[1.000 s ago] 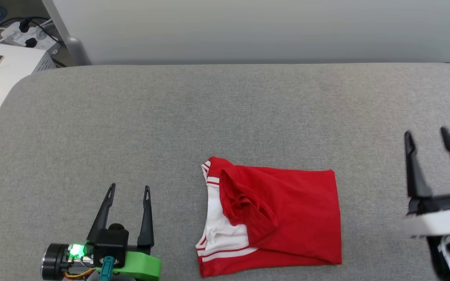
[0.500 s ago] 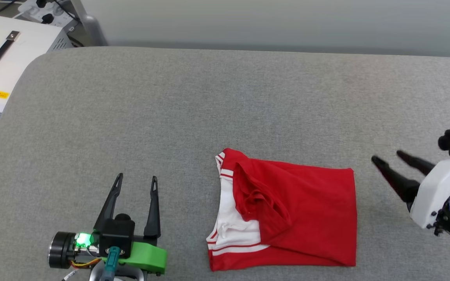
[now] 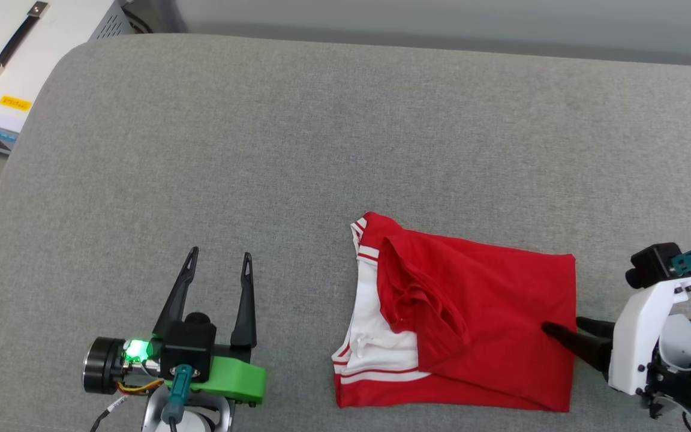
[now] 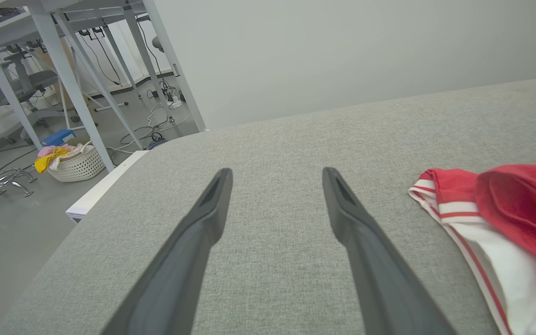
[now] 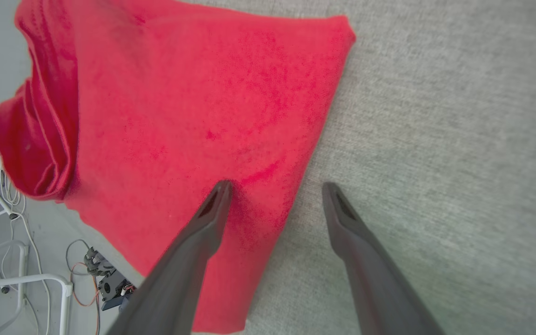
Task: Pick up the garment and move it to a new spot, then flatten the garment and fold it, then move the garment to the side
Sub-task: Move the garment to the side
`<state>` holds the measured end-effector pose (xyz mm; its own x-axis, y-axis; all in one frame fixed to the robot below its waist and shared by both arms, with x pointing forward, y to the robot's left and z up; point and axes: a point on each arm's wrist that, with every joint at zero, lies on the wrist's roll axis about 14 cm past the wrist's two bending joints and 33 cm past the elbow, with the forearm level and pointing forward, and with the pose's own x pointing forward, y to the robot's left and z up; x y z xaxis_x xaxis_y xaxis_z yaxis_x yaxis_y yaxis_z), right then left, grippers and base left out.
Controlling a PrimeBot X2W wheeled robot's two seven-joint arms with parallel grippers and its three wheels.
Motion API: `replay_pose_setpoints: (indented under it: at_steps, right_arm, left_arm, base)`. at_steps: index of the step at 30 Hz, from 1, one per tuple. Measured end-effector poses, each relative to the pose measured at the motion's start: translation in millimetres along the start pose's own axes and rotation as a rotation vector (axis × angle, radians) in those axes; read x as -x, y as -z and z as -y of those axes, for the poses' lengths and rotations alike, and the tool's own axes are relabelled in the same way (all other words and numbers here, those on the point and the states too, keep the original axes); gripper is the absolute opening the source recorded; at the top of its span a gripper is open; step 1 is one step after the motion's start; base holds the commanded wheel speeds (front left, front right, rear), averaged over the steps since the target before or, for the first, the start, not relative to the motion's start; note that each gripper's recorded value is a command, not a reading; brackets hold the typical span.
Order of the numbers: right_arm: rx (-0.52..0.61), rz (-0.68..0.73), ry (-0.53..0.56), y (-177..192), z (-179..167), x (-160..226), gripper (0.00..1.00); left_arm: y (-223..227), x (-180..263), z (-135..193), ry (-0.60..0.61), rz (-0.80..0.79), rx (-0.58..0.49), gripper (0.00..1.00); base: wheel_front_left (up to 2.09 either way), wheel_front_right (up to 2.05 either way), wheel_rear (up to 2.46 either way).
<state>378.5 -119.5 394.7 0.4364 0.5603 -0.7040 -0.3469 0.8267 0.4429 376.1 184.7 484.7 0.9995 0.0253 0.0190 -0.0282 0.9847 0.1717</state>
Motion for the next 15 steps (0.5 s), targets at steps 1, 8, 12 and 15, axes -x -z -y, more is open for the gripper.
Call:
replay_pose_setpoints:
  at_steps: [1, 8, 12, 15]
  right_arm:
    - [-0.009, -0.011, -0.01, 4, -2, -5, 1.0]
    - [-0.046, -0.072, -0.084, 24, -19, -32, 1.0]
    - [-0.015, -0.078, -0.09, 27, -20, -38, 0.75]
    - [0.005, -0.045, -0.081, 23, -17, -37, 0.0]
  left_arm:
    - [1, -1, 0, -0.002, -0.003, -0.001, 1.0]
    - [6, -5, -2, -0.005, -0.017, -0.007, 1.0]
    - [8, -6, -2, -0.008, -0.021, -0.006, 1.0]
    - [8, -6, -2, -0.008, -0.022, -0.006, 1.0]
  base:
    - [0.0, 0.0, 0.0]
    - [0.0, 0.0, 0.0]
    - [0.0, 0.0, 0.0]
    - [0.0, 0.0, 0.0]
